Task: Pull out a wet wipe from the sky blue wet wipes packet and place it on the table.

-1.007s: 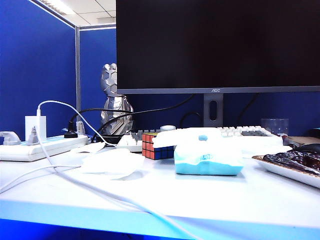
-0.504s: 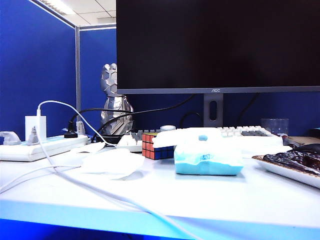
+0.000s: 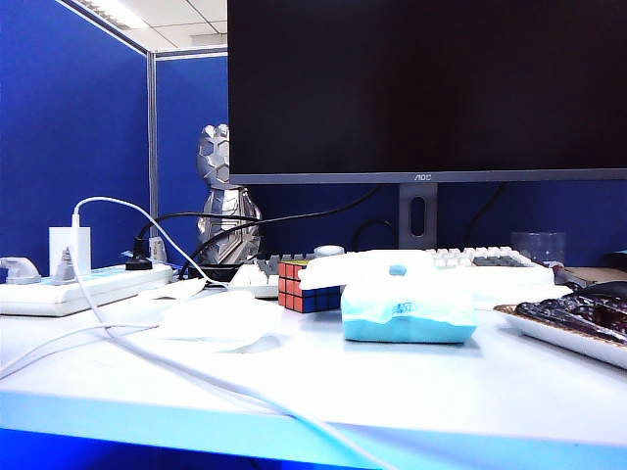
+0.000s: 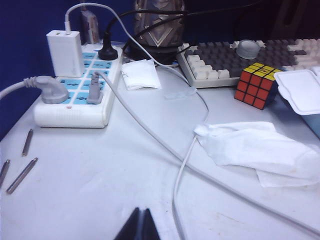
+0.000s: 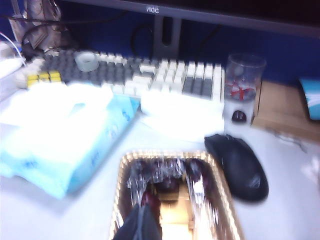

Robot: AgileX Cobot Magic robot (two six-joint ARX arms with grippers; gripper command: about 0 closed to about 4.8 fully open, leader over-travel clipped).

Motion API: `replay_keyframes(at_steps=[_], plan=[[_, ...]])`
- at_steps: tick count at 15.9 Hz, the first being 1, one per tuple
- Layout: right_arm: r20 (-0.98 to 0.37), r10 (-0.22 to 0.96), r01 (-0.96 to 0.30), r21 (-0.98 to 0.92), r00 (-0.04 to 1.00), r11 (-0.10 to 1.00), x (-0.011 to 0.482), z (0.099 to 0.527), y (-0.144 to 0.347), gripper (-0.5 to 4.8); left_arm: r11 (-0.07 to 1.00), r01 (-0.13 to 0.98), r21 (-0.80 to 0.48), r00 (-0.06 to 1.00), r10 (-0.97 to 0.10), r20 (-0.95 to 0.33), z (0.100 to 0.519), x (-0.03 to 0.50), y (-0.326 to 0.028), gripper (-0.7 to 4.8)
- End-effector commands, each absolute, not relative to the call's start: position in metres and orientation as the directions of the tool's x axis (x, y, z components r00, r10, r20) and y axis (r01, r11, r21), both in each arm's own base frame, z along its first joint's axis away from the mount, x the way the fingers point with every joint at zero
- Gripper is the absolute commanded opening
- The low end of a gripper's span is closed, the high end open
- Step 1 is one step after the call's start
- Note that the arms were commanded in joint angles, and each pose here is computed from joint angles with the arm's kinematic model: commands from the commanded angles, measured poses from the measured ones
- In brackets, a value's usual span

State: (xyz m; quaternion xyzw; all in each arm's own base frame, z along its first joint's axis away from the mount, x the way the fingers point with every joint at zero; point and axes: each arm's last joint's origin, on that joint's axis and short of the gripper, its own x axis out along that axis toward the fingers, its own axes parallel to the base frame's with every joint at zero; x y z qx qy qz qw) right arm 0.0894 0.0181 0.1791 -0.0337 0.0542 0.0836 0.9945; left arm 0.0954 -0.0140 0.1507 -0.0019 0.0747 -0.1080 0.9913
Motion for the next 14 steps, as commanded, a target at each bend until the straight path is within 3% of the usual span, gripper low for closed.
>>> replay_keyframes(at_steps=[1, 11, 14], plan=[[-0.111, 0.147, -0.153, -0.05, 0.983, 0.987, 0.091, 0.169, 0.017, 0.04, 0.976, 0.218, -0.025, 0.963, -0.219, -0.155, 0.15, 0.095, -0.014, -0.02], [-0.187, 0.059, -0.071, -0.059, 0.981, 0.996, 0.094, 0.15, 0.012, 0.04, 0.976, 0.218, -0.025, 0.963, -0.22, -0.155, 0.15, 0.095, -0.014, -0.02], [-0.187, 0.053, -0.049, 0.029, 0.981, 0.998, 0.094, 0.15, 0.011, 0.04, 0.975, 0.219, -0.025, 0.963, -0.22, -0.155, 0.15, 0.095, -0.014, -0.02]])
